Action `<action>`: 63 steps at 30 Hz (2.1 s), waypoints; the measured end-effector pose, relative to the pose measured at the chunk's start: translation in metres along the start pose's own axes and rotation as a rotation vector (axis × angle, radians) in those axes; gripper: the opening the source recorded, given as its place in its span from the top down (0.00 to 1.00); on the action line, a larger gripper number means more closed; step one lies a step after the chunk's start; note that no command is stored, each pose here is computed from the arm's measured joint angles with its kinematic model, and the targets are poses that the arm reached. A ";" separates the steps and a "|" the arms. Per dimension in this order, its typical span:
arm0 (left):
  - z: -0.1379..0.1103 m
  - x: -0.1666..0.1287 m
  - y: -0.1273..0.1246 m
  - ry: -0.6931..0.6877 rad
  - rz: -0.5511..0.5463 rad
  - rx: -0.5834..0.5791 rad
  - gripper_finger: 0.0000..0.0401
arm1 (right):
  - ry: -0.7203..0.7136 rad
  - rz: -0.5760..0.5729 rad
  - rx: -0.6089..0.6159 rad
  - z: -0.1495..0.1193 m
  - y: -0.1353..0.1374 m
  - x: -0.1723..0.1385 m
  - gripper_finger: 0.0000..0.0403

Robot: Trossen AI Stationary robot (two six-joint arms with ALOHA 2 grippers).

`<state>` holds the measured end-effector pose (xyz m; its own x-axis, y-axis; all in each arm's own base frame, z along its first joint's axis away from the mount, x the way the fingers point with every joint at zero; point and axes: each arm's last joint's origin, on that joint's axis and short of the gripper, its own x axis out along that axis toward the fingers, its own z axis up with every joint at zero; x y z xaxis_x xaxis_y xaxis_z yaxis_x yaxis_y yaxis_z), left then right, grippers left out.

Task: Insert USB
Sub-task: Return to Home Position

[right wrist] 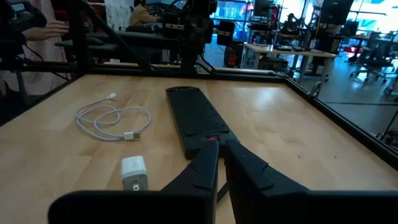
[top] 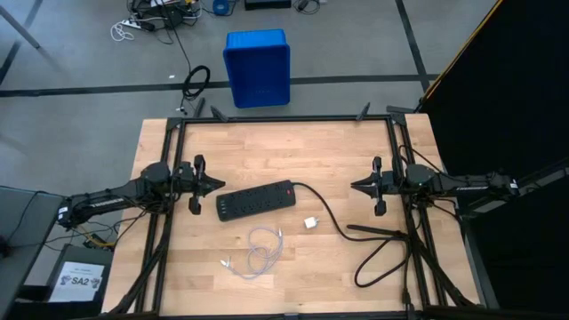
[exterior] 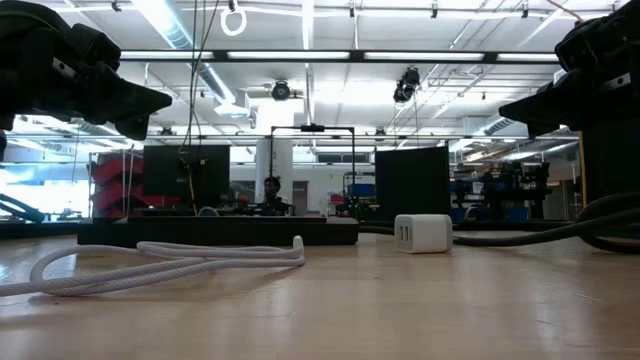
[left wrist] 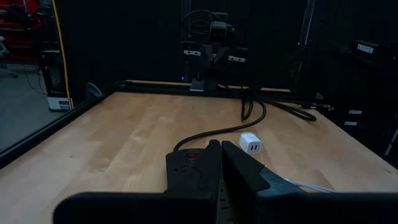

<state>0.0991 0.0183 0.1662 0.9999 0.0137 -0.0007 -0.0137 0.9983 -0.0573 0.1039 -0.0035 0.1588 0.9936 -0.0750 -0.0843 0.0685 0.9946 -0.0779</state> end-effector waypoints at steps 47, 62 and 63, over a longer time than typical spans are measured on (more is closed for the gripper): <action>0.000 0.000 0.000 0.000 0.000 0.000 1.00 | -0.001 0.000 0.000 0.000 0.000 0.000 0.98; 0.000 0.000 0.000 0.000 0.000 0.000 1.00 | 0.000 0.000 0.000 0.000 0.000 0.000 0.97; 0.000 0.000 0.000 0.000 0.000 0.000 1.00 | 0.000 0.000 0.000 0.000 0.000 0.000 0.97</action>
<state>0.0991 0.0183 0.1661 0.9999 0.0137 -0.0010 -0.0138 0.9982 -0.0576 0.1039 -0.0035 0.1589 0.9936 -0.0750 -0.0839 0.0685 0.9946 -0.0779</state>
